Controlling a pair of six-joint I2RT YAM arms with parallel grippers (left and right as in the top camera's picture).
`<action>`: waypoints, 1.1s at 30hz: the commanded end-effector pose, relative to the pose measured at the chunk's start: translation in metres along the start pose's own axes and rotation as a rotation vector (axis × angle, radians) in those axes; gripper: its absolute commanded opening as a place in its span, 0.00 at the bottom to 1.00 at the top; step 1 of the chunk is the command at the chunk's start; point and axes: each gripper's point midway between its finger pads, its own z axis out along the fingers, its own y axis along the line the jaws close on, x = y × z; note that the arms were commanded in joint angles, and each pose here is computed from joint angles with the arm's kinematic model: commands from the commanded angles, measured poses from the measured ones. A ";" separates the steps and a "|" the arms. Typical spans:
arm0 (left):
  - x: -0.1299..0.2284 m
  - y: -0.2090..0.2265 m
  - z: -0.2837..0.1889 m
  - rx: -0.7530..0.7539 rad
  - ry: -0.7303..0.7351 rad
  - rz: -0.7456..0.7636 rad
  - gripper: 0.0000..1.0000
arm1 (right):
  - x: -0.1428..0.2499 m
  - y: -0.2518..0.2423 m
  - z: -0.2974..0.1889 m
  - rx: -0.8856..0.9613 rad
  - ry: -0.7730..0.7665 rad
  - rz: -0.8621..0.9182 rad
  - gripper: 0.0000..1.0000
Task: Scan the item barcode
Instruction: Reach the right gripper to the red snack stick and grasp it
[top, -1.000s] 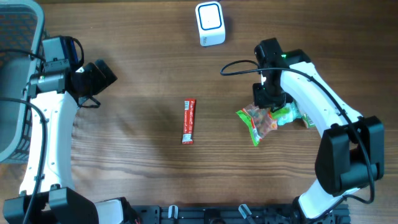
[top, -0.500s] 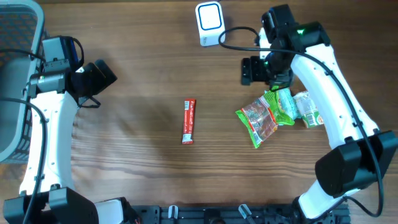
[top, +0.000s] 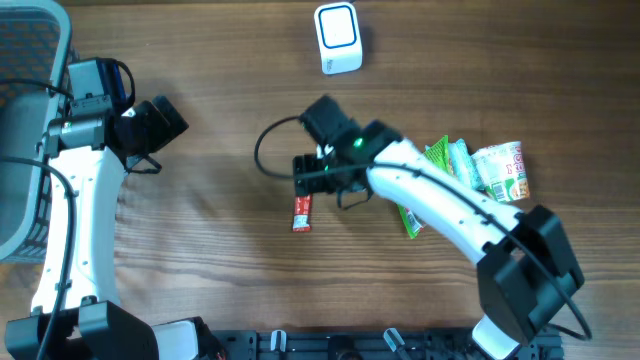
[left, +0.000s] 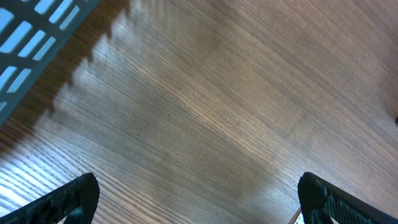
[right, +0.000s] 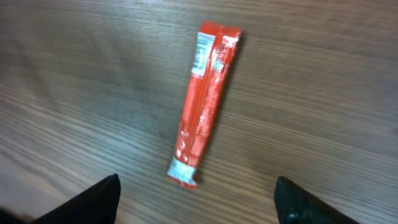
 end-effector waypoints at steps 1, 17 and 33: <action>-0.004 -0.001 -0.003 0.009 -0.013 0.005 1.00 | 0.018 -0.011 0.020 0.109 -0.052 0.048 0.74; -0.004 -0.001 -0.003 0.009 -0.013 0.005 1.00 | 0.025 -0.028 0.047 0.197 -0.180 -0.002 0.65; -0.004 -0.001 -0.003 0.009 -0.013 0.005 1.00 | 0.045 -0.030 0.092 0.251 -0.147 0.043 0.54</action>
